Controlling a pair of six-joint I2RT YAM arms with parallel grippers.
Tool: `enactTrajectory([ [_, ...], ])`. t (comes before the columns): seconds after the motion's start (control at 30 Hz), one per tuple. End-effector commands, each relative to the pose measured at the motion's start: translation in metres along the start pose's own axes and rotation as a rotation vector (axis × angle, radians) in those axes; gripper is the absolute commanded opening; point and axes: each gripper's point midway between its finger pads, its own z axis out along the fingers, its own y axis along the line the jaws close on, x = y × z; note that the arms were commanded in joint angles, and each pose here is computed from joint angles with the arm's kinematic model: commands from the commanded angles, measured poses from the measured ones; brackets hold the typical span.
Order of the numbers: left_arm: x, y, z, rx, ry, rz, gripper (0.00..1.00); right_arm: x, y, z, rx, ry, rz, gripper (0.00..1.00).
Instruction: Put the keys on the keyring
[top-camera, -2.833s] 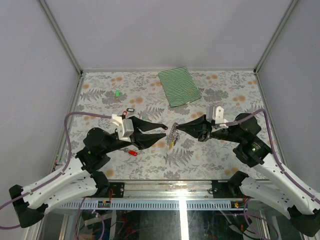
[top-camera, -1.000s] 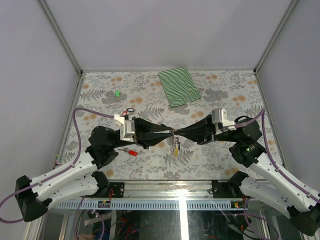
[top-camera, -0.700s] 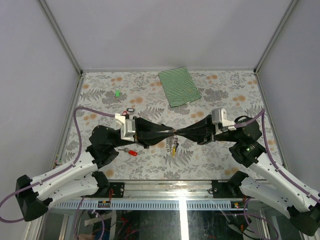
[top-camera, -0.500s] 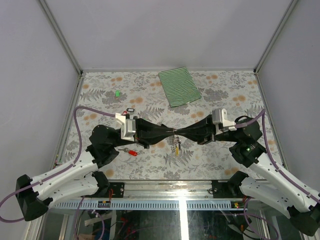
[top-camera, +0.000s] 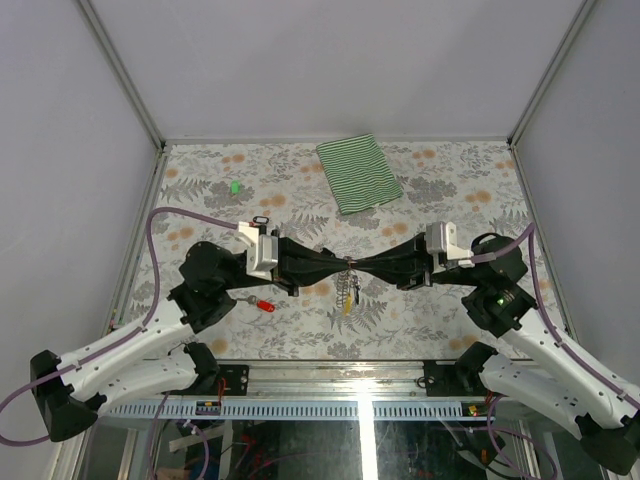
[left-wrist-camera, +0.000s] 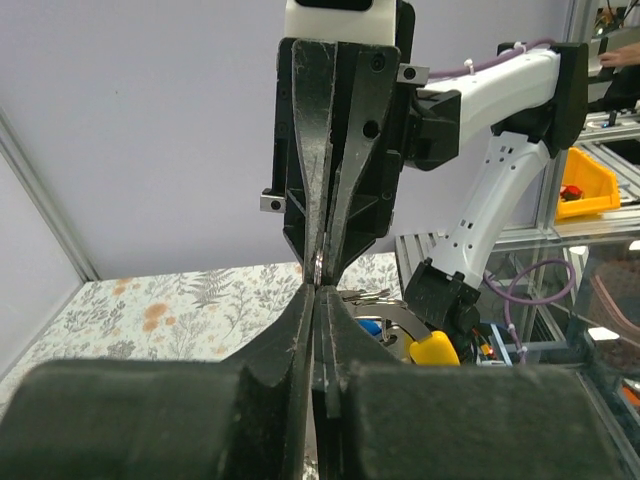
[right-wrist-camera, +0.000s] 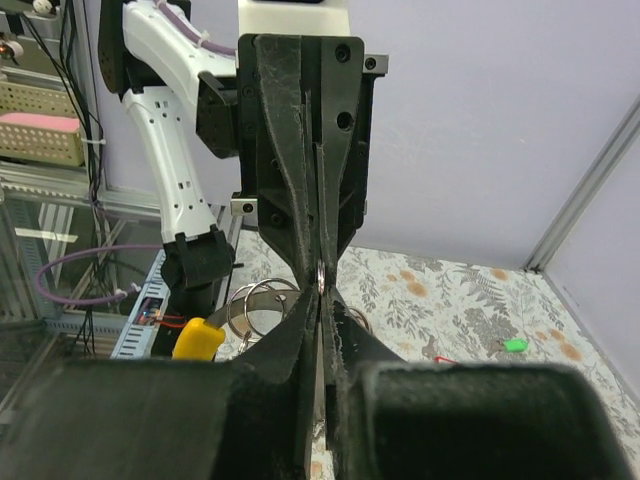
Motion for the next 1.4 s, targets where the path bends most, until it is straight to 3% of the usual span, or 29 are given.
enactTrajectory([
  [0.0, -0.016, 0.0, 0.002, 0.017, 0.009, 0.055, 0.0, -0.012, -0.003, -0.001, 0.022, 0.001, -0.064, 0.07],
  [0.63, -0.013, 0.001, 0.0, 0.016, 0.084, 0.063, 0.0, -0.012, -0.004, -0.003, 0.032, 0.021, -0.079, 0.15],
  [0.8, -0.01, 0.002, 0.001, 0.018, 0.092, 0.057, 0.0, -0.012, -0.003, -0.003, 0.026, 0.02, -0.067, 0.01],
  [0.93, -0.012, 0.004, 0.001, 0.008, 0.086, 0.059, 0.0, -0.016, -0.001, -0.001, 0.019, -0.004, -0.05, 0.0],
  [1.1, -0.015, 0.003, 0.001, -0.002, 0.04, 0.05, 0.25, -0.024, 0.001, 0.0, 0.015, -0.066, -0.021, 0.0],
  [1.2, -0.014, 0.003, 0.002, -0.003, 0.018, 0.037, 0.29, -0.024, 0.001, 0.002, 0.014, -0.079, -0.01, 0.0],
  [1.37, -0.016, 0.003, 0.004, 0.001, -0.004, 0.026, 0.27, -0.021, 0.001, 0.003, 0.005, -0.077, -0.003, 0.0],
])
